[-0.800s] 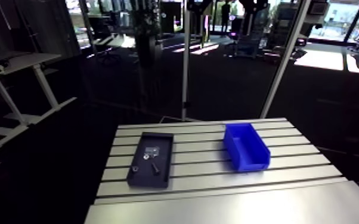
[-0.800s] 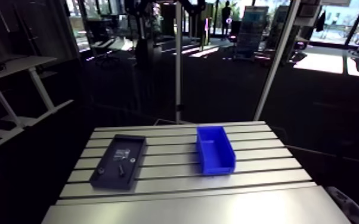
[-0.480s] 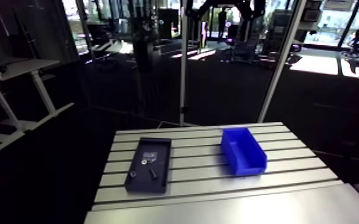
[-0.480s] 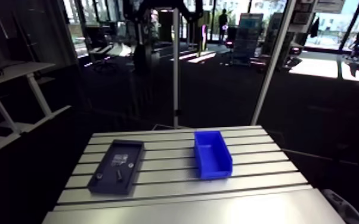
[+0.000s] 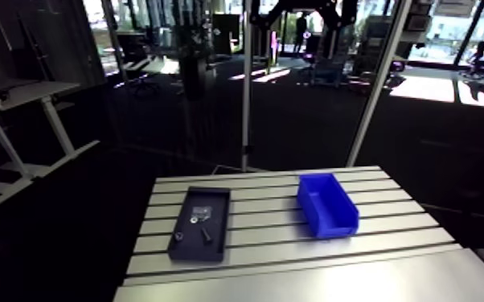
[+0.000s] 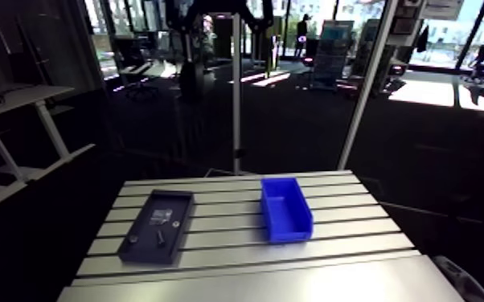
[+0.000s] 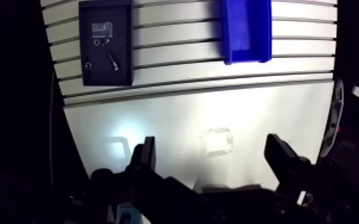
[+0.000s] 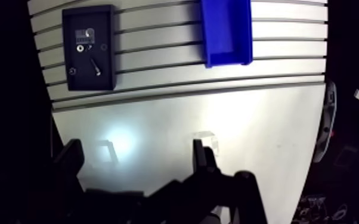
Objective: Pick up the M10 bolt from the tray and put it into the blue bin.
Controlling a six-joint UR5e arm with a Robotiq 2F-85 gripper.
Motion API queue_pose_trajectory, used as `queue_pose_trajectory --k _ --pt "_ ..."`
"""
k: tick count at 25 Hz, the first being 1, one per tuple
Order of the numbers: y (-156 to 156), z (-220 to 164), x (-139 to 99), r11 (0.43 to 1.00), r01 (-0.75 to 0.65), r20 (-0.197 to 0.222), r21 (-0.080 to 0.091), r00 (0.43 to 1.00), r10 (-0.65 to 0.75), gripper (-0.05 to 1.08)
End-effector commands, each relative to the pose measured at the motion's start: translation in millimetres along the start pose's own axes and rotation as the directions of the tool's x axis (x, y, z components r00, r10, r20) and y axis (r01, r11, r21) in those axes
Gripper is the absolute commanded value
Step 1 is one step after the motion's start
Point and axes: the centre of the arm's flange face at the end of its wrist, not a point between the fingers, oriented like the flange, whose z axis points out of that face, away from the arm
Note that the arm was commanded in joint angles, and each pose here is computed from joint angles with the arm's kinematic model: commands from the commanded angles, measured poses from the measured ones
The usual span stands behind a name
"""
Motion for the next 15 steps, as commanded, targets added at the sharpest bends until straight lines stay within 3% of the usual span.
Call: queue_pose_trajectory --k 1,8,10,15 --pt "0.4 0.3 0.3 1.000 -0.001 0.001 0.000 1.000 0.001 0.01" --pt "-3.1 6.2 3.4 1.000 0.018 0.013 -0.005 1.000 -0.018 0.01" --pt "-5.5 7.0 7.0 1.000 0.028 -0.002 -0.006 1.000 -0.028 0.01" --pt "-14.8 26.9 17.8 0.988 0.155 -0.004 -0.007 0.988 -0.155 0.01"
